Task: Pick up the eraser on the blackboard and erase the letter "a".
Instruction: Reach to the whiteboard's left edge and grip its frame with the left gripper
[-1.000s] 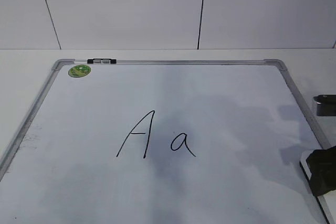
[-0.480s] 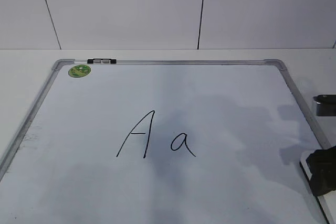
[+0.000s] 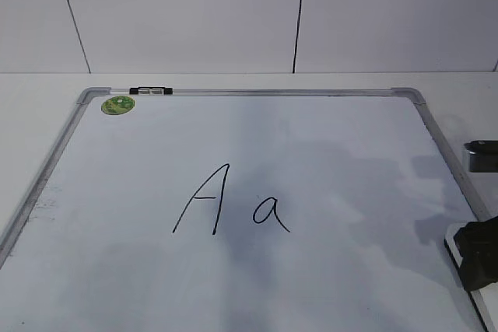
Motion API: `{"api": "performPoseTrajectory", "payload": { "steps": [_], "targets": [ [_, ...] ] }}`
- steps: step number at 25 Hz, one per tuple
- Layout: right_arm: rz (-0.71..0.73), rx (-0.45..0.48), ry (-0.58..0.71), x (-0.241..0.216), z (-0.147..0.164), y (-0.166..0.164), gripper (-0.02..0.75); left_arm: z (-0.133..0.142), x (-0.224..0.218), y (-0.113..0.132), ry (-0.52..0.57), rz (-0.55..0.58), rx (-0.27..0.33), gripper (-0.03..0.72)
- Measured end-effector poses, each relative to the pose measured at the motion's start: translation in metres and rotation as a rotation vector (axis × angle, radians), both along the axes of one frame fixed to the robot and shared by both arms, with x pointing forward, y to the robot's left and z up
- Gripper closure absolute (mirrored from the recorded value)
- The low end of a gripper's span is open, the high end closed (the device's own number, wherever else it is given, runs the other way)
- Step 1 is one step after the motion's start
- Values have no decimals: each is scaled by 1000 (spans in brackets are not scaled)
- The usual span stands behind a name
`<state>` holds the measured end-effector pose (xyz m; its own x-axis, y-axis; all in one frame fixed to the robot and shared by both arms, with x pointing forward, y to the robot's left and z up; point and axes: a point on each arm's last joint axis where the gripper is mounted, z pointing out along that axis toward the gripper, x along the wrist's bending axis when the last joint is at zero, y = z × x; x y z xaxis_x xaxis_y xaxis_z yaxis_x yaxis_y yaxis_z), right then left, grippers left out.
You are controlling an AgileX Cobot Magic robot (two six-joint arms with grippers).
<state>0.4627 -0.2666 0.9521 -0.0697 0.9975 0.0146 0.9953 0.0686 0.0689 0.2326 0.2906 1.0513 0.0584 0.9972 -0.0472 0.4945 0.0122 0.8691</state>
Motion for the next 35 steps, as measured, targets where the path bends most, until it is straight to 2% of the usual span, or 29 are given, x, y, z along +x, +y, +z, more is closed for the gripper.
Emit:
{"api": "performPoseTrajectory", "payload": {
  "steps": [9, 16, 24, 30, 35],
  "targets": [
    [-3, -4, 55, 2, 9, 1, 170, 0, 0, 0, 0, 0, 0, 454],
    [-9, 12, 6, 11, 27, 3, 170, 0, 0, 0, 0, 0, 0, 454],
    [-31, 81, -78, 28, 53, 11, 170, 0, 0, 0, 0, -3, -4, 454],
    [75, 79, -146, 36, 73, 36, 170, 0, 0, 0, 0, -3, -4, 454],
    [145, 53, -132, 44, 80, 51, 170, 0, 0, -1, 0, -3, -5, 454]
  ]
}}
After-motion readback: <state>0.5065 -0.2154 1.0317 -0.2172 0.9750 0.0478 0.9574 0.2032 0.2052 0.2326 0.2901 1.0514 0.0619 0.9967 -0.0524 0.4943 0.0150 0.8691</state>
